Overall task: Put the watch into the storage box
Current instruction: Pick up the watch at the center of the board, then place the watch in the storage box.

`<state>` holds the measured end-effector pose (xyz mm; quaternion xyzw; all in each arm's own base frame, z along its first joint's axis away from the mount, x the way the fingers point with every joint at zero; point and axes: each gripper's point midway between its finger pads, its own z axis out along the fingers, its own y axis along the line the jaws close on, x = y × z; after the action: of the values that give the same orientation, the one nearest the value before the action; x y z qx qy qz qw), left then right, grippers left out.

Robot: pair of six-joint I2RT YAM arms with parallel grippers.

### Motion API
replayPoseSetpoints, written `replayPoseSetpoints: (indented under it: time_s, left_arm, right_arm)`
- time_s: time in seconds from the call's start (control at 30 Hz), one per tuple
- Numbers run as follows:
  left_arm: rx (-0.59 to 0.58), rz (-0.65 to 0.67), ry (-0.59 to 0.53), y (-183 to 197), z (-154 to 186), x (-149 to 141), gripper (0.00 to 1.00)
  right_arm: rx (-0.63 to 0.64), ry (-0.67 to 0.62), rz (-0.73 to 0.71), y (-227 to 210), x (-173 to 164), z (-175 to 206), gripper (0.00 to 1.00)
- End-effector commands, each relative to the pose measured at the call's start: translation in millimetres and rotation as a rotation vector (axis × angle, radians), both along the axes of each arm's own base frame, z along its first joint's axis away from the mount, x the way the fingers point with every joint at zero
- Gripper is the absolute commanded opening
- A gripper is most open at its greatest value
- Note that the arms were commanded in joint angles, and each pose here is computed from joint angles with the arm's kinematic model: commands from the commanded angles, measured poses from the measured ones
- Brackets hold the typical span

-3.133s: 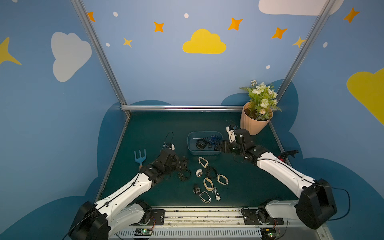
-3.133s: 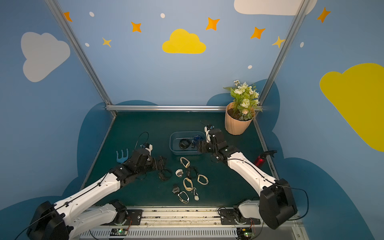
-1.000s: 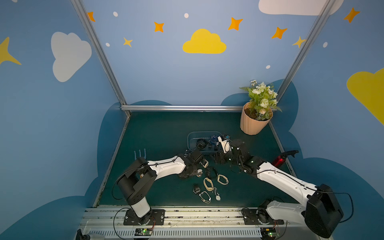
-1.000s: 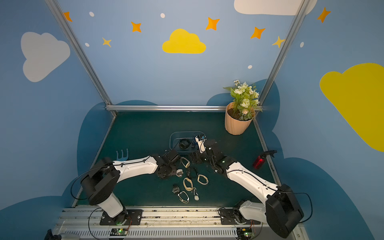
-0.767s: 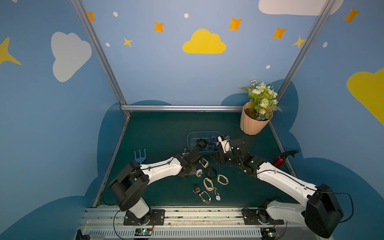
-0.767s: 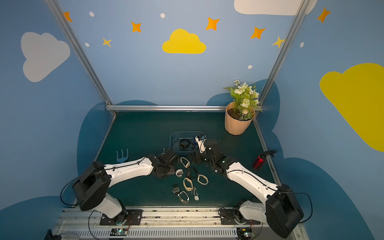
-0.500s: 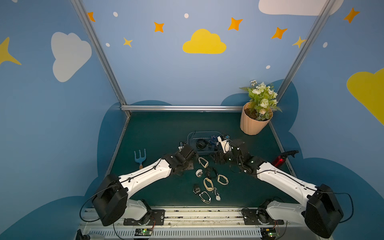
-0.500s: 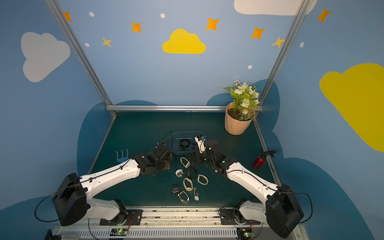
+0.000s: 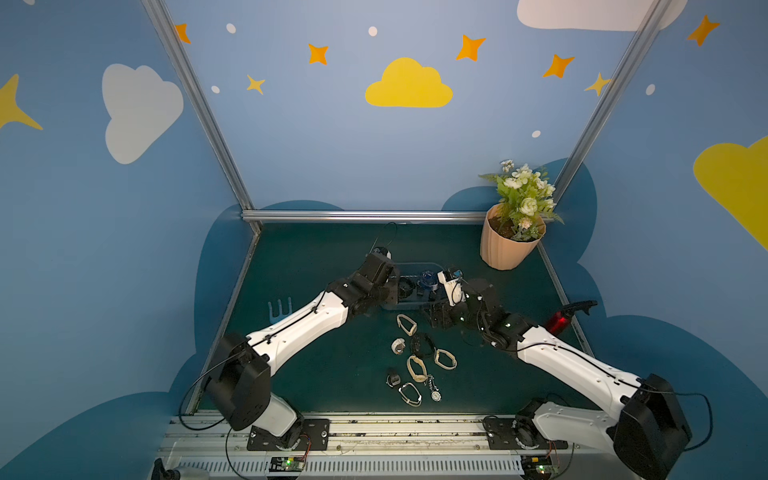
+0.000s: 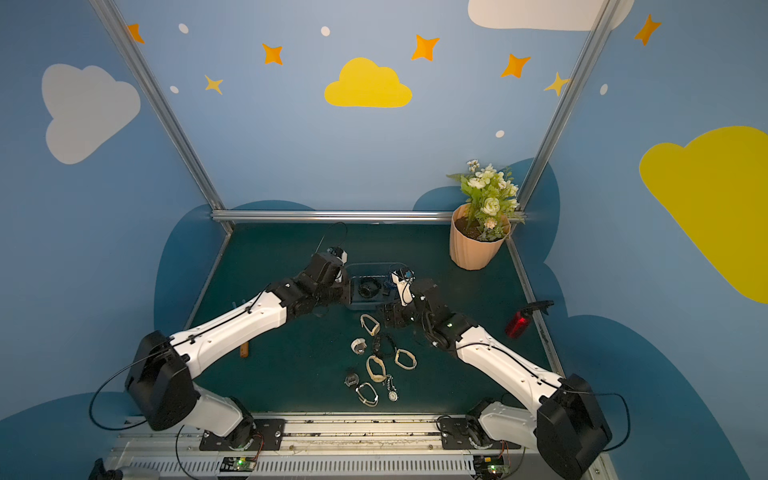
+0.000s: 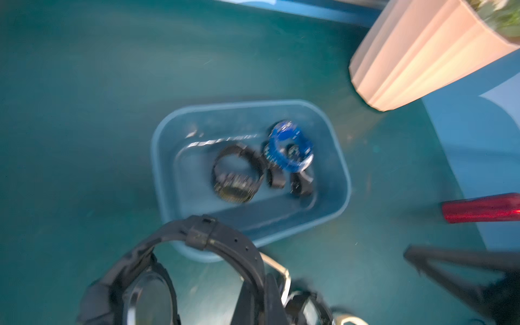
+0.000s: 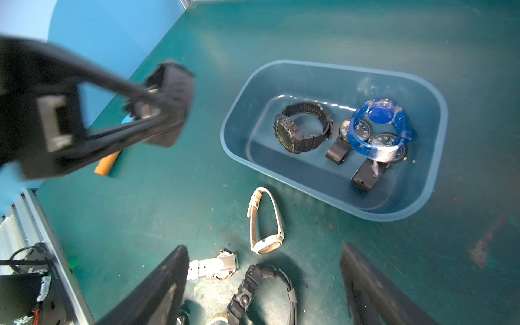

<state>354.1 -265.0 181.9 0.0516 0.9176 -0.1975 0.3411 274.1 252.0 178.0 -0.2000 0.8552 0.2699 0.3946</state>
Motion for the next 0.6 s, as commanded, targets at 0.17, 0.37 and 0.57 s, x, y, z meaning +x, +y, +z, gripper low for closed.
replayPoseSetpoints:
  time_s: [0.17,0.37,0.57]
  left_arm:
    - [-0.046,-0.090,0.037,-22,-16,43,0.04]
    - [-0.050,-0.100,0.066,-32,-30,64,0.04]
    - [-0.051,-0.080,0.108,-29,-54,82,0.04]
  right_arm:
    - [-0.019,-0.010,-0.045,-14,-5,2,0.85]
    - [-0.024,-0.017,-0.068,-18,-3,3,0.85]
    - [-0.038,-0.027,-0.070,-20,-3,4,0.85]
